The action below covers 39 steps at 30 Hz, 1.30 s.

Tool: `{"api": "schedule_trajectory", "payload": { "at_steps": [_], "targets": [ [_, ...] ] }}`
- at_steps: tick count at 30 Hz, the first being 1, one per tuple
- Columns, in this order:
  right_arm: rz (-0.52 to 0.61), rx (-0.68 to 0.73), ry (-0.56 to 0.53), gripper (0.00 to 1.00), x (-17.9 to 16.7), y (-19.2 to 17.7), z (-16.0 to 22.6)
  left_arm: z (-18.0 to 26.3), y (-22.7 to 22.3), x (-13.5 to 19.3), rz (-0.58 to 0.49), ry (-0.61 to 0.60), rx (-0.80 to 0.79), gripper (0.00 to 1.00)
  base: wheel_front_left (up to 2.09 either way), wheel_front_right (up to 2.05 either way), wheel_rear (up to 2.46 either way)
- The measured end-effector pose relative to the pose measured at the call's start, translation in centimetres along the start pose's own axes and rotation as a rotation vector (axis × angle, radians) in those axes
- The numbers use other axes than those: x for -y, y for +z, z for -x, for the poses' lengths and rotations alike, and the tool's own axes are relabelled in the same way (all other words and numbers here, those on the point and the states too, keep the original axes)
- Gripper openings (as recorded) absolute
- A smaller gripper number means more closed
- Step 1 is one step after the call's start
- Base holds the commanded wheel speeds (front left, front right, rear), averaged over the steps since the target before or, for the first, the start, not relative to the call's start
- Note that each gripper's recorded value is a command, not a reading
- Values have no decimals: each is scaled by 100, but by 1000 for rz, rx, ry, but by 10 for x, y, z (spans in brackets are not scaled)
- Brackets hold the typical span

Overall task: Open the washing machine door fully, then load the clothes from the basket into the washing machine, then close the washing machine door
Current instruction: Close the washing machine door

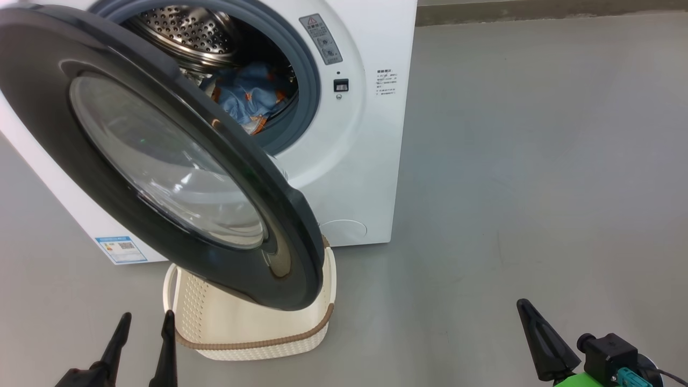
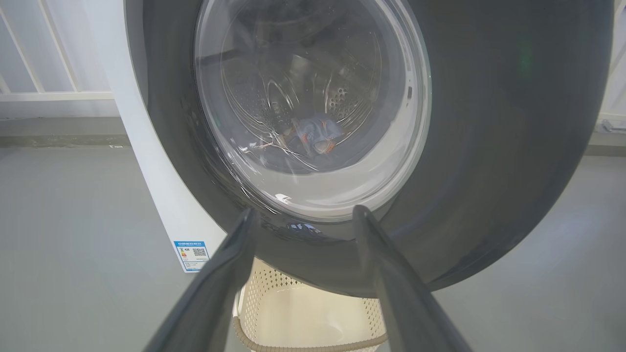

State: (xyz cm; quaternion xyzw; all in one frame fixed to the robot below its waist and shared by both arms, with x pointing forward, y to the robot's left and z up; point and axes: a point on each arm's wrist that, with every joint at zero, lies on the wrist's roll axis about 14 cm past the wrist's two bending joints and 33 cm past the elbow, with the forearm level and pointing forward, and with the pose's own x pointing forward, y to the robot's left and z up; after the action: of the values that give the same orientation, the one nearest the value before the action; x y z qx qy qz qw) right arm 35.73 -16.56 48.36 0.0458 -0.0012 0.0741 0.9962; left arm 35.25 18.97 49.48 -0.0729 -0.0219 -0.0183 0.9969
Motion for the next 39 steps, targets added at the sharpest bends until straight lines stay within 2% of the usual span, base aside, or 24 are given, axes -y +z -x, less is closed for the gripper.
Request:
{"api": "schedule_trajectory", "payload": {
  "at_steps": [8, 16, 23, 27, 30, 33, 39],
  "targets": [
    [15, 41, 14, 0, -1, 14, -5, 1, 0, -1, 0, 3, -2, 100, 0, 0, 0],
    [79, 302, 111, 0, -22, 102, -35, 2, -1, 0, 1, 0, -3, 100, 0, 0, 0],
    [131, 584, 293, 0, -80, 196, -41, 5, -1, 1, 2, -2, -4, 100, 0, 0, 0],
    [115, 689, 435, 0, -128, 226, -34, 6, -1, -1, 1, 6, -4, 100, 0, 0, 0],
    [66, 699, 543, 0, -164, 228, -29, 7, -2, -2, 2, 9, -6, 100, 0, 0, 0],
    [15, 640, 626, 0, -193, 211, -30, 8, -1, -2, 5, 11, -3, 100, 0, 0, 0],
    [-53, 497, 699, 0, -220, 169, -41, 6, 2, 2, 13, 3, 6, 100, 0, 0, 0]
  ]
}}
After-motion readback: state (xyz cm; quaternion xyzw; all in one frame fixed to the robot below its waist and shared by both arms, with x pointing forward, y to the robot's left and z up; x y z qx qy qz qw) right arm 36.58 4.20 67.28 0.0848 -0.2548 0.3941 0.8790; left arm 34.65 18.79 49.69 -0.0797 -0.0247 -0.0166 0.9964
